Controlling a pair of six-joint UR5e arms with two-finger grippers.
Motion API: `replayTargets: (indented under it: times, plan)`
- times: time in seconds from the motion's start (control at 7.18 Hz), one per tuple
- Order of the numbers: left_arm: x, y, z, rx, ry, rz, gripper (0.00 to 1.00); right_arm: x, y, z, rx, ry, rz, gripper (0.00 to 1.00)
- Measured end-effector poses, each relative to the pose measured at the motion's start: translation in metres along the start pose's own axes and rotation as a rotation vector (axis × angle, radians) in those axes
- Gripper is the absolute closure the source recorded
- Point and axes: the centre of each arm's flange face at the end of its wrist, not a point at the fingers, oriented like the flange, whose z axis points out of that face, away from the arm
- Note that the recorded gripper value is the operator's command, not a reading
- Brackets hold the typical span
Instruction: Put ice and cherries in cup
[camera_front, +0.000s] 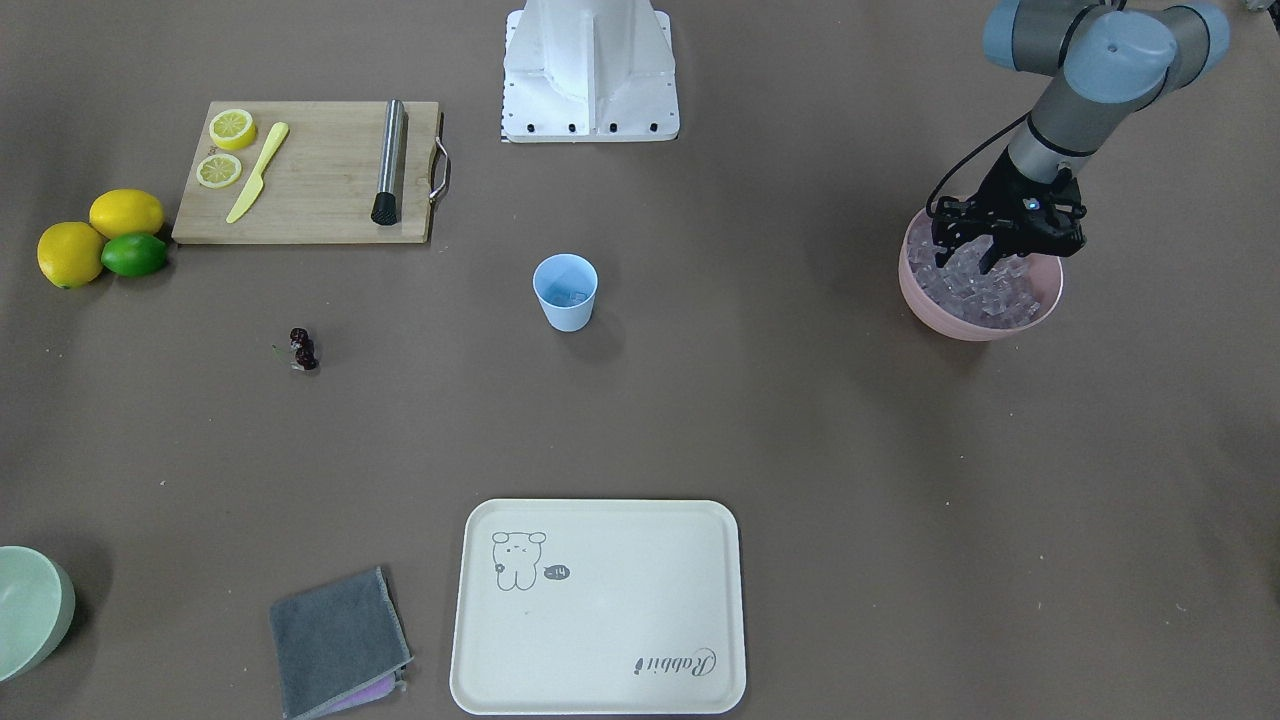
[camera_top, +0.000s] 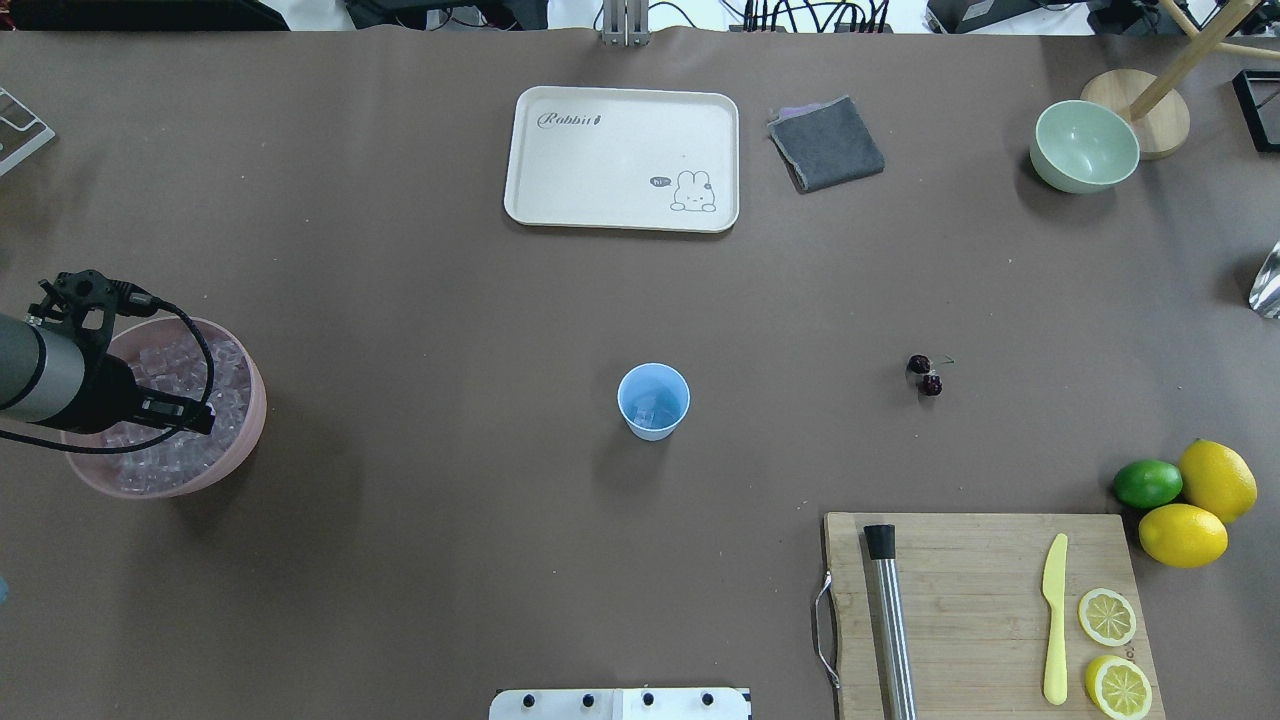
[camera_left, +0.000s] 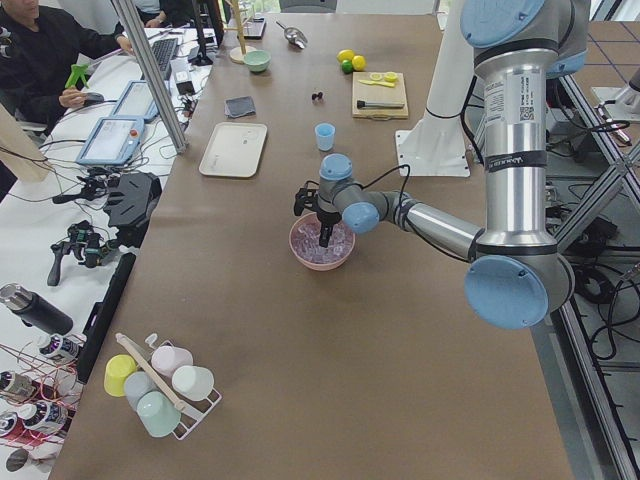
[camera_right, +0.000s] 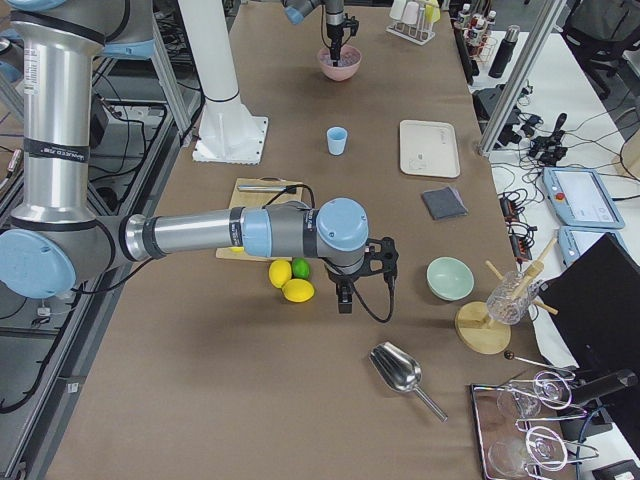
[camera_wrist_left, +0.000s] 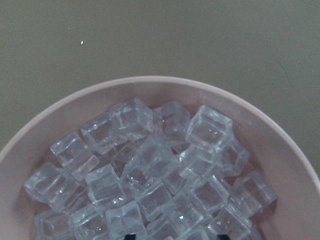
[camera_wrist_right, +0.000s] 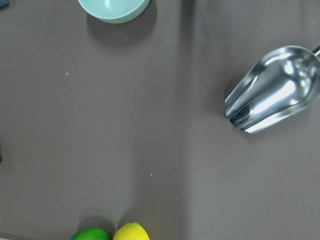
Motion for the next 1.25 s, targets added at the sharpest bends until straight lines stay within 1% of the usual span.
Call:
replayTargets:
  times: [0.14,0.56,0.7,0.97,1.25]
  plan:
    - [0.001,0.0,0.0,-0.001,0.001,-0.001,0.4,0.0,0.0,0.0,0.0,0.0,0.001,0.0]
    - [0.002,0.0,-0.001,0.002,0.004,-0.005,0.67,0.001,0.001,0.001,-0.002,0.001,0.001,0.0]
    - [0.003,0.0,-0.001,0.003,0.004,-0.005,0.74,0.001,0.001,0.001,-0.001,0.0,0.001,0.0]
    - [0.003,0.0,-0.003,0.005,0.005,-0.004,0.77,0.001,0.001,0.0,-0.001,0.0,0.001,0.0]
    - [0.006,-0.001,-0.012,0.019,0.016,-0.001,0.83,0.001,0.001,0.0,-0.001,0.0,0.001,0.0]
